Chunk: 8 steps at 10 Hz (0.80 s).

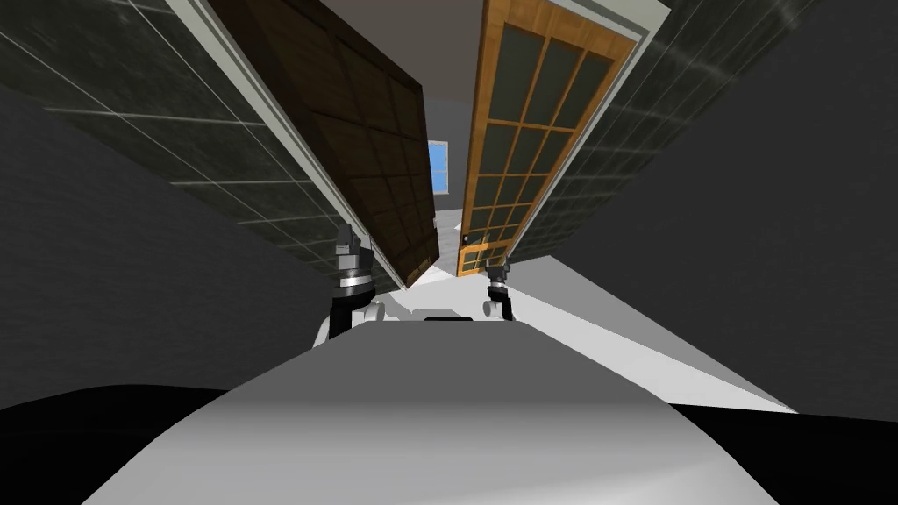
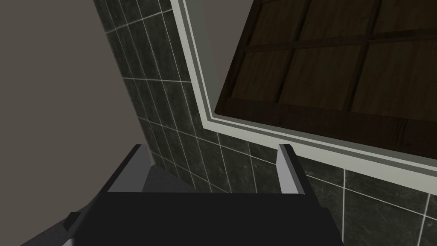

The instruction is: Push the door open

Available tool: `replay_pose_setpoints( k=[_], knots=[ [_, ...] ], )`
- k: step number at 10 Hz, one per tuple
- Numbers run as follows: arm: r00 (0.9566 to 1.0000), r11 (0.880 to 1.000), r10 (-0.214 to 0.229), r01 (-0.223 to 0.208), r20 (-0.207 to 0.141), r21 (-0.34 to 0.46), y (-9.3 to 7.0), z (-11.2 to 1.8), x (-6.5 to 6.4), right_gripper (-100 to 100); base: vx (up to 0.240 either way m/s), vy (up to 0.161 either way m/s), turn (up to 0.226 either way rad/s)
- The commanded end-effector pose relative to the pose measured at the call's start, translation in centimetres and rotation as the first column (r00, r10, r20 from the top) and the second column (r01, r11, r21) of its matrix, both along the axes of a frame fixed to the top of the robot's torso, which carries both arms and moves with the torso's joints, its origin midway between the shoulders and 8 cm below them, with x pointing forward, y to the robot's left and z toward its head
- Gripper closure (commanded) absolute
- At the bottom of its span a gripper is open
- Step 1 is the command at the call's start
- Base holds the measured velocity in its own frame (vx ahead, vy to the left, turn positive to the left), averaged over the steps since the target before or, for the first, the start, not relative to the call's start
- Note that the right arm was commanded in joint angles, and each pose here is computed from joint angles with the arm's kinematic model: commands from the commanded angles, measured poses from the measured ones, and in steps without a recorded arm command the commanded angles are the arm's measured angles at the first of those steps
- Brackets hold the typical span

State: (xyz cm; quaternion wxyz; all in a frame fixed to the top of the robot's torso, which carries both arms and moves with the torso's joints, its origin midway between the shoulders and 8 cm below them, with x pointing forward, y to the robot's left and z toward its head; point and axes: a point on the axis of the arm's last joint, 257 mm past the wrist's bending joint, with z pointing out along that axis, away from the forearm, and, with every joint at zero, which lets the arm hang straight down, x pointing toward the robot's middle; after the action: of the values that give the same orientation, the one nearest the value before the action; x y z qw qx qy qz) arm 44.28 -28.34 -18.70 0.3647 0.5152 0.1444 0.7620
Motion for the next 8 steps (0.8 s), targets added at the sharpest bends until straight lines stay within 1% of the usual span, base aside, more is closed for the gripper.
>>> replay_pose_setpoints(
  k=[1,5,8],
  knots=[
    [0.9999,0.999,0.01,-0.01,-0.012,0.034,-0.1,-1.1,0.3,-100,0.077,-0.065,0.163],
    [0.9985,0.993,0.032,-0.027,-0.043,0.115,-0.2,-3.6,0.8,-100,0.074,-0.062,0.145],
    [0.9968,0.984,0.047,-0.035,-0.065,0.175,-0.2,-5.5,1.2,-100,0.069,-0.078,0.142]
  ],
)
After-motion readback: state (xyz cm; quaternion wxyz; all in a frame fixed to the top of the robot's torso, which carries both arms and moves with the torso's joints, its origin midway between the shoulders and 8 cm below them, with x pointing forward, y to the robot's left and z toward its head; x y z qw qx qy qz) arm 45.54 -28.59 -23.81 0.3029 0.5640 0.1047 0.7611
